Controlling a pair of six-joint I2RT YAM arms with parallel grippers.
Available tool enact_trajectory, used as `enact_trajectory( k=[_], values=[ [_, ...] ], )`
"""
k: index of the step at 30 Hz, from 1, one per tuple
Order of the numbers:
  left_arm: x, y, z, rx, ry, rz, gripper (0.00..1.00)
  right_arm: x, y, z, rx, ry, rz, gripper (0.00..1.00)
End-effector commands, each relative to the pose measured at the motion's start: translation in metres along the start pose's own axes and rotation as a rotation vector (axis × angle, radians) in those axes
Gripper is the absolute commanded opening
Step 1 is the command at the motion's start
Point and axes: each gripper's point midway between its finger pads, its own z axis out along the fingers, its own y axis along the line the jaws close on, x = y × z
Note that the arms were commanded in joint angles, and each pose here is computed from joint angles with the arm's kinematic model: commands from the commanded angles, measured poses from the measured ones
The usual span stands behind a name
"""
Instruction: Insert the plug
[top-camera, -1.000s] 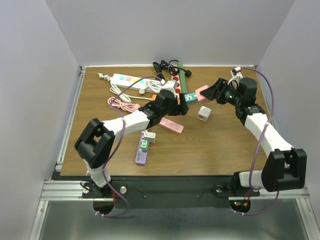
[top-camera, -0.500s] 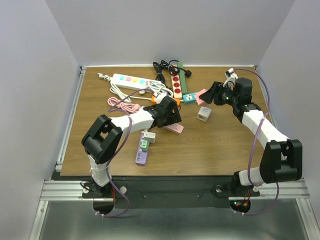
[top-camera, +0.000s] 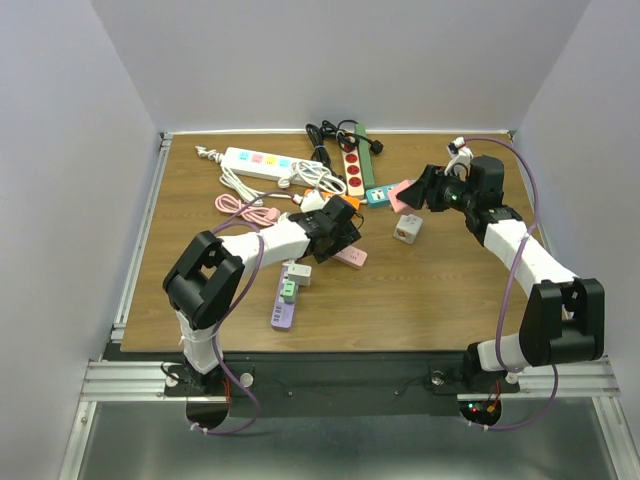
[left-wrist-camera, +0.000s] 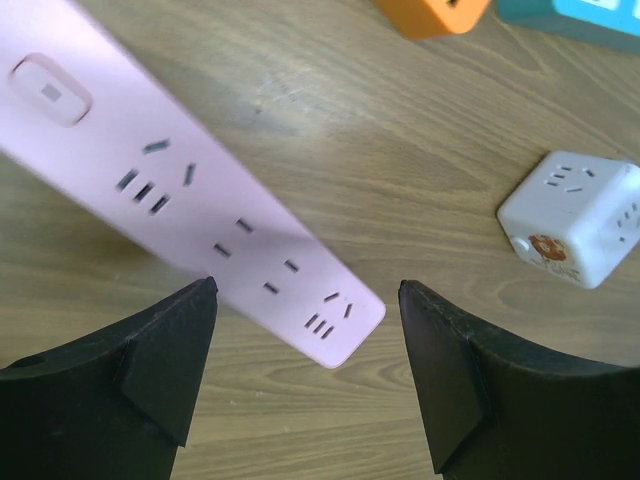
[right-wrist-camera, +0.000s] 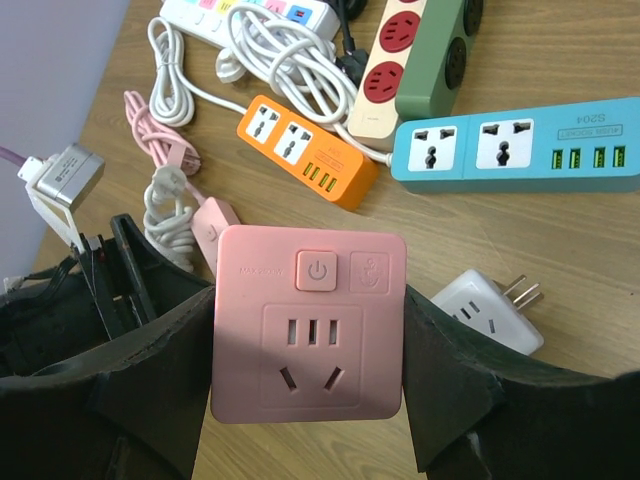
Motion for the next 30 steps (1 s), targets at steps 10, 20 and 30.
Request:
enact_trajectory(
  k=[10, 20, 30],
  values=[
    [-0.012, -0.005, -0.013, -0.125, -0.091, -0.116, 0.91, -0.020, 0.025, -0.012, -0.086, -0.061, -0.073, 0.00],
    [-0.006, -0.001, -0.002, -0.171, -0.060, -0.110, 0.92, -0.024, 0.034, -0.021, -0.099, -0.081, -0.084, 0.00],
    [0.007, 0.008, 0.014, -0.206, -0.016, -0.099, 0.93, -0.018, 0.033, -0.023, -0.094, -0.073, -0.087, 0.00]
  ],
)
